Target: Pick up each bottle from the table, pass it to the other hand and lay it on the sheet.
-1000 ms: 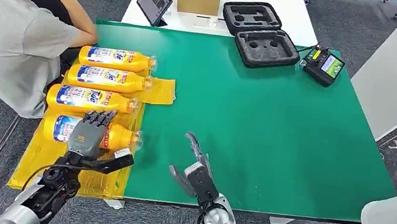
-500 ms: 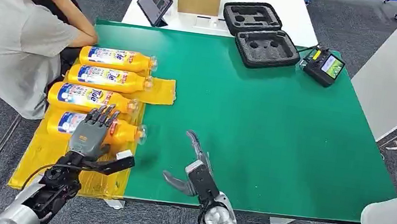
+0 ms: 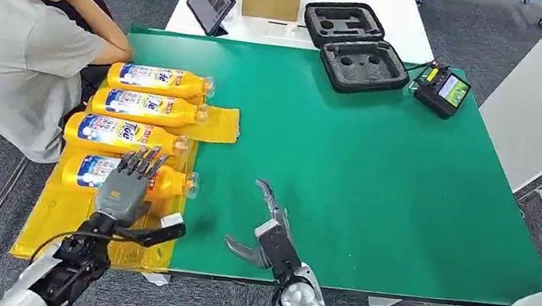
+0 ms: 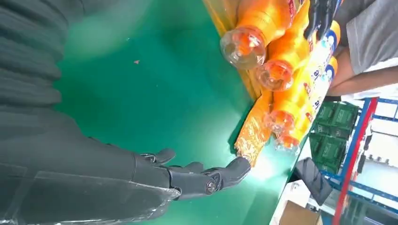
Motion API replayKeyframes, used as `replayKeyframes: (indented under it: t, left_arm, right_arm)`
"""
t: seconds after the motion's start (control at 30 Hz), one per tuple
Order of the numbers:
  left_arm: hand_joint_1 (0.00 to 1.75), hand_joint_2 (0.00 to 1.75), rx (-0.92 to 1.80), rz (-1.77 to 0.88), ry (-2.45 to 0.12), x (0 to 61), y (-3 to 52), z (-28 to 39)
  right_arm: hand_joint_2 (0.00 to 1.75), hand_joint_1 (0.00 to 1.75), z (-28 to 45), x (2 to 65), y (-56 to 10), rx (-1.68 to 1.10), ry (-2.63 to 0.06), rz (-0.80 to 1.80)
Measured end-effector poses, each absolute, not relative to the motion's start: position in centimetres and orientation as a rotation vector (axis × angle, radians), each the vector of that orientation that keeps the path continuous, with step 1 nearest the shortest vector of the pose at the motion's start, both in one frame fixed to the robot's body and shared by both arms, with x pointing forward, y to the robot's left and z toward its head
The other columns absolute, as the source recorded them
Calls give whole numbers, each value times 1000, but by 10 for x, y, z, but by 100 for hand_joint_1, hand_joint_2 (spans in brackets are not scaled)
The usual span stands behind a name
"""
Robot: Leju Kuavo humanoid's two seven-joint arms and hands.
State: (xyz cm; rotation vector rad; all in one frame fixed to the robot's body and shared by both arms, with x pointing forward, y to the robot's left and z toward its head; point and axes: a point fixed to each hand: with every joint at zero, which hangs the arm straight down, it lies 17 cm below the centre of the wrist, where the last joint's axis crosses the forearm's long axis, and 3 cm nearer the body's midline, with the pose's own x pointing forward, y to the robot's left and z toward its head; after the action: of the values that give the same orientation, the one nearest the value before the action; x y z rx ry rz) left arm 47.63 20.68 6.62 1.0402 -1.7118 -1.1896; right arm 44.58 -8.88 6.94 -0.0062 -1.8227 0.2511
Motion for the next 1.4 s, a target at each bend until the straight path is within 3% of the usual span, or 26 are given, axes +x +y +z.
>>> replayKeyframes:
  t: [0.13, 0.17, 0.3, 0.53, 0.97, 1.1, 1.13, 1.2, 1.4]
  left_arm:
    - [0, 0, 938, -1133, -1801, 445, 190, 87]
    - [0, 175, 901, -1113, -1827, 439, 187, 94]
    - [0, 175, 749, -949, -1962, 411, 184, 131]
    - [0, 175, 724, -859, -2074, 377, 184, 169]
    - [0, 175, 662, -823, -2103, 369, 180, 178]
    - [0, 175, 621, -750, -2171, 376, 181, 191]
    - [0, 175, 603, -727, -2183, 376, 181, 193]
    - [0, 175, 512, -625, -2224, 375, 181, 201]
    - [0, 175, 296, -300, -2239, 386, 176, 207]
  right_arm:
    - [175, 0, 66, 442, -95, -27, -1819, 238]
    - [175, 0, 68, 441, -98, -35, -1827, 223]
    - [175, 0, 96, 432, -106, -73, -1912, 167]
    - [175, 0, 147, 419, -110, -85, -2052, 113]
    - [175, 0, 167, 412, -123, -140, -2106, 72]
    - [175, 0, 161, 414, -125, -48, -2077, 45]
    - [0, 0, 160, 414, -123, 32, -2060, 14]
    - [0, 0, 166, 414, -127, 140, -2052, -43]
    - [0, 0, 186, 415, -156, -21, -2108, -119]
